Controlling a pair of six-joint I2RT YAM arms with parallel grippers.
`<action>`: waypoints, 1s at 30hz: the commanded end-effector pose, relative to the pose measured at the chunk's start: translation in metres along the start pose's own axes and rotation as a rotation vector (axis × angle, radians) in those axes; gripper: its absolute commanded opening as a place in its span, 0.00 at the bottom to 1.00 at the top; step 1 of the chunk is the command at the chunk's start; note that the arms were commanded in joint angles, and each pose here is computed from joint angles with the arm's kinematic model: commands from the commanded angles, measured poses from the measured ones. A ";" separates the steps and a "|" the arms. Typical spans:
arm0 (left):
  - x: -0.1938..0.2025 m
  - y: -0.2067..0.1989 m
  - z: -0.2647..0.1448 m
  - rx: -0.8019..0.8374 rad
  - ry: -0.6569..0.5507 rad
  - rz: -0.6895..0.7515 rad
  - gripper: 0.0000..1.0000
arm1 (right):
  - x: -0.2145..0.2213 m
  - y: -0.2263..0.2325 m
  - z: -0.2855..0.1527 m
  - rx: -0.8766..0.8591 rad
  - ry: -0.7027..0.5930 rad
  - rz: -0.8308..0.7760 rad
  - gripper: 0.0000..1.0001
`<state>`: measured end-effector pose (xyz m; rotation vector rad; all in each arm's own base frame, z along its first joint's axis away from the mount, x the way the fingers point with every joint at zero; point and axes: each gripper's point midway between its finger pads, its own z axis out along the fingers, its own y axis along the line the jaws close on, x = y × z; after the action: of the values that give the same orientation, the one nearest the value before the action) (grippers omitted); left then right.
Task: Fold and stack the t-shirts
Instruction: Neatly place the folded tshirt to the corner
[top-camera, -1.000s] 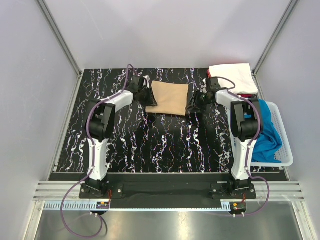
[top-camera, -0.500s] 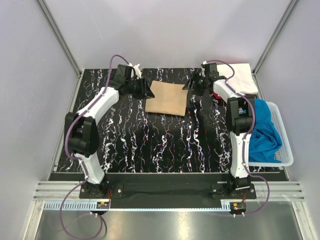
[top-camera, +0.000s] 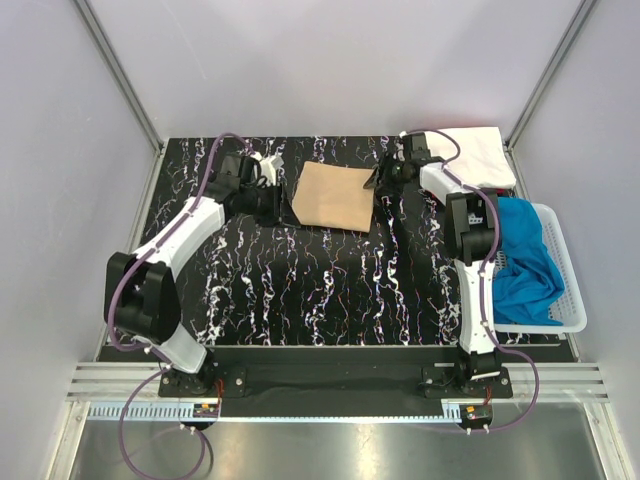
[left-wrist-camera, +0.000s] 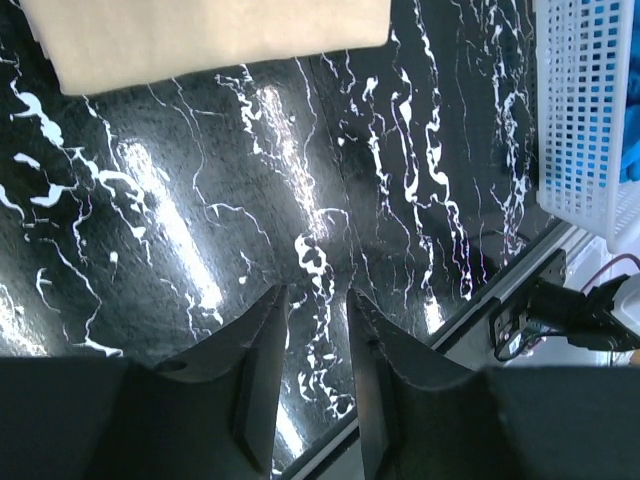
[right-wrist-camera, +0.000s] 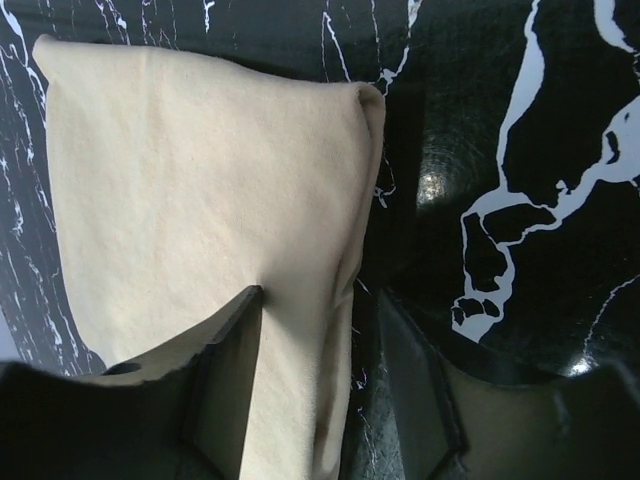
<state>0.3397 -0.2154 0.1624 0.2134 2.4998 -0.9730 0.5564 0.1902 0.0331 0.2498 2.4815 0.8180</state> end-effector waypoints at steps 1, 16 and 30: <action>-0.014 -0.020 -0.024 0.029 -0.087 0.098 0.35 | 0.011 -0.004 0.011 0.046 0.020 -0.028 0.56; -0.008 -0.025 -0.033 0.044 -0.130 0.113 0.34 | 0.019 -0.011 0.022 0.130 0.058 -0.089 0.34; -0.011 -0.035 -0.047 0.056 -0.172 0.147 0.35 | -0.043 0.043 -0.035 0.090 -0.090 -0.329 0.00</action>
<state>0.3204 -0.2079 0.1929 0.2656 2.3808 -0.9595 0.5639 0.2006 0.0303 0.0278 2.5154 0.6550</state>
